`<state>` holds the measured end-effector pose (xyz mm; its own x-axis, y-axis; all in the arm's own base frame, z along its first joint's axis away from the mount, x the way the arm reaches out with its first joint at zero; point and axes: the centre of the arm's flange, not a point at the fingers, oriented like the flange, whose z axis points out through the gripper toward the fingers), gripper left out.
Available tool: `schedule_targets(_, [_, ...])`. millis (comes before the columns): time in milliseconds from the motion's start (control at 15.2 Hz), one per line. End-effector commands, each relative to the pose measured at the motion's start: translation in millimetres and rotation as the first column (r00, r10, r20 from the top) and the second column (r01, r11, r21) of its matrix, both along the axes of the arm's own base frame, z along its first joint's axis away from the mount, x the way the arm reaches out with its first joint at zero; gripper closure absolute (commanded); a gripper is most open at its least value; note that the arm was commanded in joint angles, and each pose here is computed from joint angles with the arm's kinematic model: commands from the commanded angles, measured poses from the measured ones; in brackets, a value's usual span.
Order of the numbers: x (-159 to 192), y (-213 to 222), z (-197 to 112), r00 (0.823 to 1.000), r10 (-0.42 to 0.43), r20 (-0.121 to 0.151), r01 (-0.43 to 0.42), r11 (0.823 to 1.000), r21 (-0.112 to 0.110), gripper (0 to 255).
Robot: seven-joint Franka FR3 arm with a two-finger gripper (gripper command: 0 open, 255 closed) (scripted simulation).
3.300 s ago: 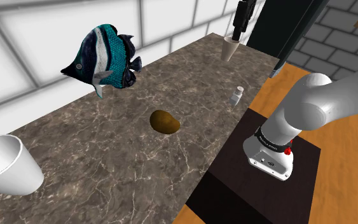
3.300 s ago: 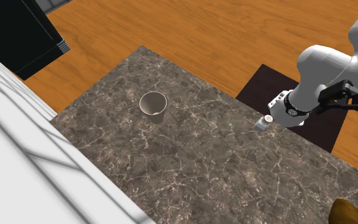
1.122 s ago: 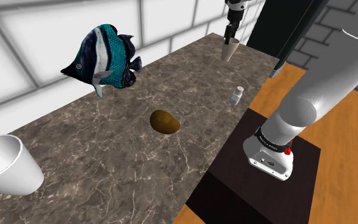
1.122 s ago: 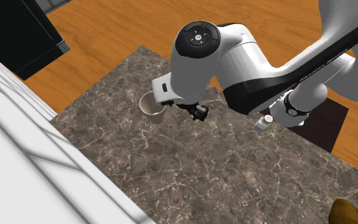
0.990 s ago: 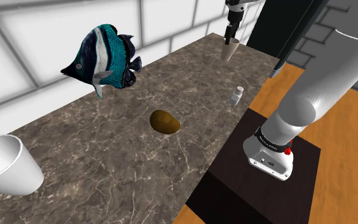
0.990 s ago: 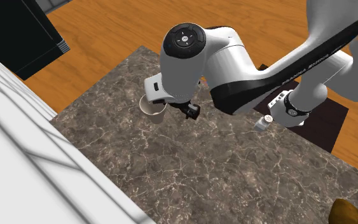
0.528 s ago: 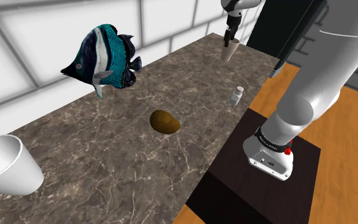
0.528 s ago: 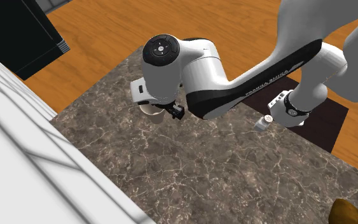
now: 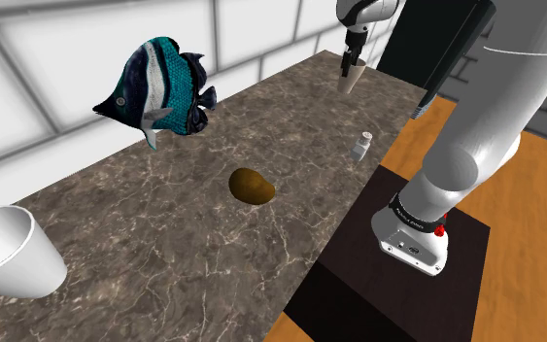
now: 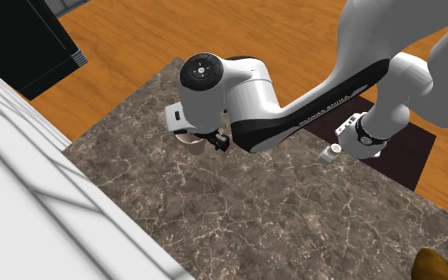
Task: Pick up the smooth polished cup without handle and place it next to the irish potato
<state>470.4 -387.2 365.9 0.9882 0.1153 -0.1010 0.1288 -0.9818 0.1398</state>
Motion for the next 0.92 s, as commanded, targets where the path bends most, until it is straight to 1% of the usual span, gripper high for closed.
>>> schedule_targets(0, [0.1,0.0,-0.2,1.0,0.0,0.0,0.0,1.0,0.0,0])
schedule_targets(132, [0.0,0.0,-0.2,1.0,0.0,0.0,0.0,1.0,0.0,0])
schedule_targets(198, [0.0,0.0,-0.2,1.0,0.0,0.0,0.0,1.0,0.0,255])
schedule_targets(792, [0.1,0.0,-0.2,1.0,0.0,0.0,0.0,1.0,0.0,255])
schedule_targets(858, [0.0,0.0,5.1,1.0,0.0,0.0,0.0,1.0,0.0,255])
